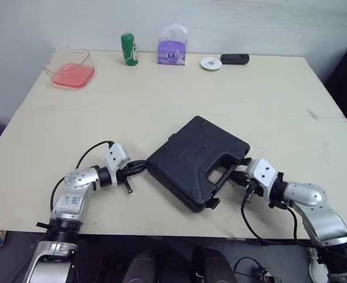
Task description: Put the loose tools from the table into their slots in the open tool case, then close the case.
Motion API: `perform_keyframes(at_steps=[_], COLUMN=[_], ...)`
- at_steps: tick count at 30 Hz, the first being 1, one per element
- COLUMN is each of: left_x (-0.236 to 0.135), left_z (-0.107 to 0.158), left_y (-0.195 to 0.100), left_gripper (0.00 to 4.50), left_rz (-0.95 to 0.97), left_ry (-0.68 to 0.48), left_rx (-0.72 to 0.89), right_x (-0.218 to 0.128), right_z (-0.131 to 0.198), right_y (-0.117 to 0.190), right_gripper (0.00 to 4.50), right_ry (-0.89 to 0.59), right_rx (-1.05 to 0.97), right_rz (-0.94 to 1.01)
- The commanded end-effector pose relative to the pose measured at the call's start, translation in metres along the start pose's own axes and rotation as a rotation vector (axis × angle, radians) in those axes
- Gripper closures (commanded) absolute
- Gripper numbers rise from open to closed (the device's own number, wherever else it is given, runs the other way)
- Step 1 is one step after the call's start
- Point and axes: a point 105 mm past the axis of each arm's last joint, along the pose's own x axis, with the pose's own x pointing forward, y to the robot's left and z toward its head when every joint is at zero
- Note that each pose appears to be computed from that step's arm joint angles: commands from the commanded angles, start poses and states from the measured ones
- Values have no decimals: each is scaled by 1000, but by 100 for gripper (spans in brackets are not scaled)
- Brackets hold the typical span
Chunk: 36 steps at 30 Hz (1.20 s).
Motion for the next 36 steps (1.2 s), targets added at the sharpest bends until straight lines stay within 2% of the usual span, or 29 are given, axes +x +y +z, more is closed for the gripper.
perform_keyframes(at_steps=[1,6,10,12,16,19,21,23,26,36], left_x=[-9,-32,-35,-22,16,43,81,113,142,186], left_z=[14,25,106,138,150,163,176,176,169,134], left_y=[-7,1,-5,-17,-37,-40,-45,-53,-60,-69], left_gripper=[449,449,449,449,449,449,449,449,449,449], left_rz=[49,171,90,-24,-221,-243,-218,-224,-242,-260], left_ry=[-49,-71,-339,-414,-291,-285,-253,-205,-165,-63], left_rx=[16,59,110,93,145,117,149,154,155,106], right_x=[5,1,-20,-25,-38,-46,-48,-48,-47,-45], right_z=[-1,0,-4,3,-4,-6,-8,-10,-8,0], right_y=[-4,-6,-11,-11,-13,-18,-19,-16,-15,-20], right_gripper=[450,450,450,450,450,450,450,450,450,450], right_ry=[-2,-8,-21,-71,-44,-41,-48,-51,-61,-85], right_rx=[-12,-2,18,4,32,54,72,83,93,120], right_rz=[-11,-28,-100,-112,-122,-165,-200,-208,-222,-280])
